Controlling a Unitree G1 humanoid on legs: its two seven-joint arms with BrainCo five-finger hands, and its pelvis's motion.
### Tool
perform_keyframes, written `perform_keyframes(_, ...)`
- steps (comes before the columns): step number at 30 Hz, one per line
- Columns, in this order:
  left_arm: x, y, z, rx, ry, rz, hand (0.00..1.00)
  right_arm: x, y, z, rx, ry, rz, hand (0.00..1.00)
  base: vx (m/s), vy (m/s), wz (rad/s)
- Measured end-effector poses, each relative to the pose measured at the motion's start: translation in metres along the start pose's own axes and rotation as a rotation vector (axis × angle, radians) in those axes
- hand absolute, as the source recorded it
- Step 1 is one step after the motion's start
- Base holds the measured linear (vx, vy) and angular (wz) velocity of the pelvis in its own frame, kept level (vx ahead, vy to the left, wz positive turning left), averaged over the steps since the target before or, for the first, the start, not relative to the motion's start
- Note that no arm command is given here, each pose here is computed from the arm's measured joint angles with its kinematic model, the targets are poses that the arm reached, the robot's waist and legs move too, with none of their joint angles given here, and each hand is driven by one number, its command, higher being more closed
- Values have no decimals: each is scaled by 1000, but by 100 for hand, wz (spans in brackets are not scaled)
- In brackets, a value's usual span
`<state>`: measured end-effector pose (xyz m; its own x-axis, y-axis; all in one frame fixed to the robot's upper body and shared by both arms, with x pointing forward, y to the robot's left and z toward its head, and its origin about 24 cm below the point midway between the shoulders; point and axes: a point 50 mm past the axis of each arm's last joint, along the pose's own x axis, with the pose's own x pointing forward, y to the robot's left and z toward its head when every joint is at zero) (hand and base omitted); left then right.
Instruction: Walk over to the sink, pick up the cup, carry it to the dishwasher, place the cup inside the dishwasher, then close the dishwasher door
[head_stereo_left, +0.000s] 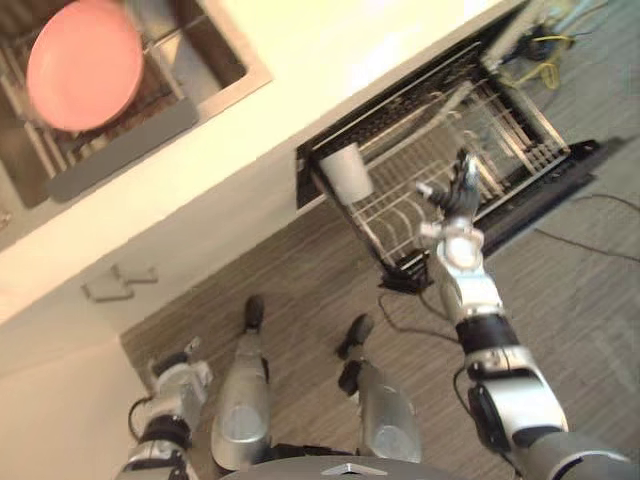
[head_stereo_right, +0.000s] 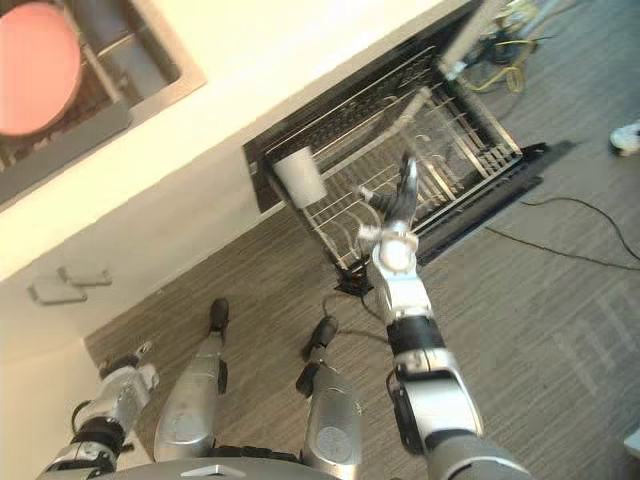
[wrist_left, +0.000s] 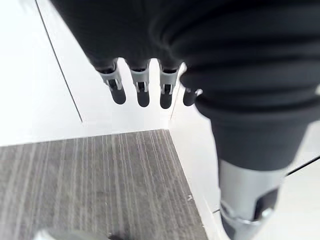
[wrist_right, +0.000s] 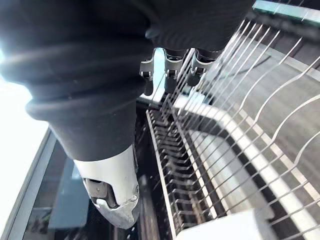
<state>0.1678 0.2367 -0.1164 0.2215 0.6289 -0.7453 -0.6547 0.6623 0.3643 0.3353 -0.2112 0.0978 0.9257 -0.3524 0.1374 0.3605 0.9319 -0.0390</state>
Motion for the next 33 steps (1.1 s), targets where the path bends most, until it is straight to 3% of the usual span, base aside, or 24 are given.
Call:
perform_keyframes(4,5,20,-30,31,85,55,0,-36,-4,-28,-6,58,17,0,124,-30,-14)
perform_keyframes(9,5,51,-81,95,208,130,0,-67,6,-10,154,-63,105,0,58,0,1)
perform_keyframes(11,1,62,-111,46,334,125,0,-78,10,8,255,-152,163,0,46,22,10)
perform_keyframes(14,-8,69,-145,-187,506,67,0,-89,13,25,424,-213,295,0,35,14,53)
perform_keyframes(22,-18,62,-160,-406,490,-24,0,-96,21,22,707,-135,488,0,38,49,49)
perform_keyframes(24,-18,58,-158,-359,454,-93,0,-93,22,22,730,-118,508,0,17,65,8)
perform_keyframes(28,-13,52,-146,-137,345,-321,0,-86,24,31,739,-133,592,0,22,47,2)
perform_keyframes(33,-10,55,-142,1,332,-372,0,-75,0,26,685,-134,507,0,38,115,22)
